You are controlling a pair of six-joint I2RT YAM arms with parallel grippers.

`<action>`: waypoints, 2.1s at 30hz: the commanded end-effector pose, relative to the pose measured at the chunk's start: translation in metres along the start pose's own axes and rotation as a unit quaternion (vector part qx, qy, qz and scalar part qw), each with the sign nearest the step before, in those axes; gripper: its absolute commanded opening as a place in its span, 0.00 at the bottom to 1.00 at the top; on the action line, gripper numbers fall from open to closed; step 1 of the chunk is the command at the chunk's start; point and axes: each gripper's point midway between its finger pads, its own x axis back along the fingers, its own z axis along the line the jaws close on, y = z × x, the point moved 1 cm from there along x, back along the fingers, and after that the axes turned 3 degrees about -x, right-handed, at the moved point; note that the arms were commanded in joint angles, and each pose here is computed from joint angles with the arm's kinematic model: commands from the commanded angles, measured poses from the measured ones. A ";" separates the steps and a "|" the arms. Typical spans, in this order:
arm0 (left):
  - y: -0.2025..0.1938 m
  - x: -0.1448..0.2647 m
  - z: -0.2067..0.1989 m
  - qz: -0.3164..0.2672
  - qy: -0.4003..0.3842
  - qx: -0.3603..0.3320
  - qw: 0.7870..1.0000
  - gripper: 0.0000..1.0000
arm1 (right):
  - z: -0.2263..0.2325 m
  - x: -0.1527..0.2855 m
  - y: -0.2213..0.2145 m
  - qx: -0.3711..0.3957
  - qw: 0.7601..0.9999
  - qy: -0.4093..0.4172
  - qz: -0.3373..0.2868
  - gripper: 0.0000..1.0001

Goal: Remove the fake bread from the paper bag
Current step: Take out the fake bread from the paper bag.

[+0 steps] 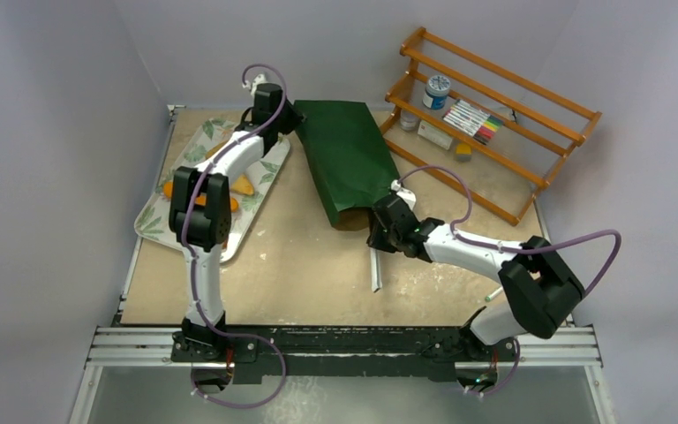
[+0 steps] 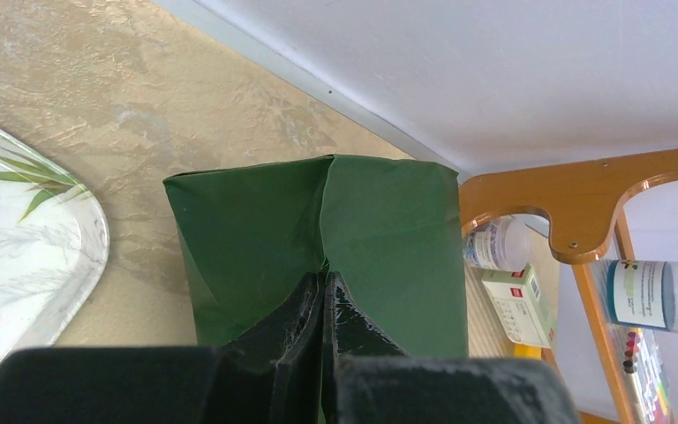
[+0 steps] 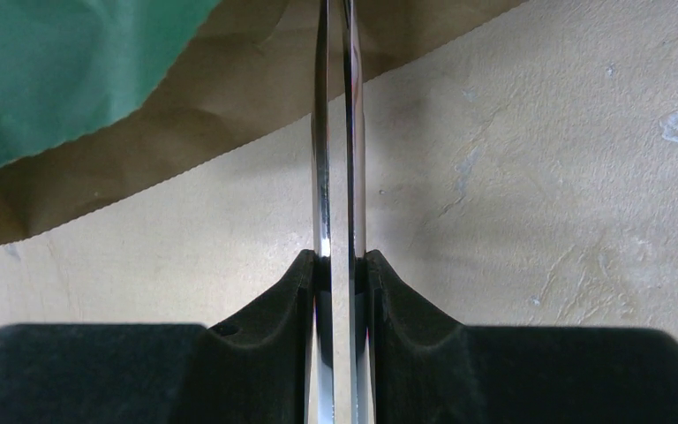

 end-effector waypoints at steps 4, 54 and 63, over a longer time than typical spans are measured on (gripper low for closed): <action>0.065 0.054 -0.076 -0.072 -0.097 0.003 0.993 0.00 | 0.000 -0.003 0.005 -0.034 0.999 0.027 0.002 0.24; 0.008 0.155 -0.136 -0.078 -0.112 -0.102 0.985 0.00 | 0.013 -0.016 0.025 -0.021 0.999 0.048 0.014 0.22; 0.018 0.169 -0.133 -0.089 -0.099 -0.102 0.986 0.00 | 0.016 -0.017 0.026 -0.018 0.999 0.048 0.016 0.22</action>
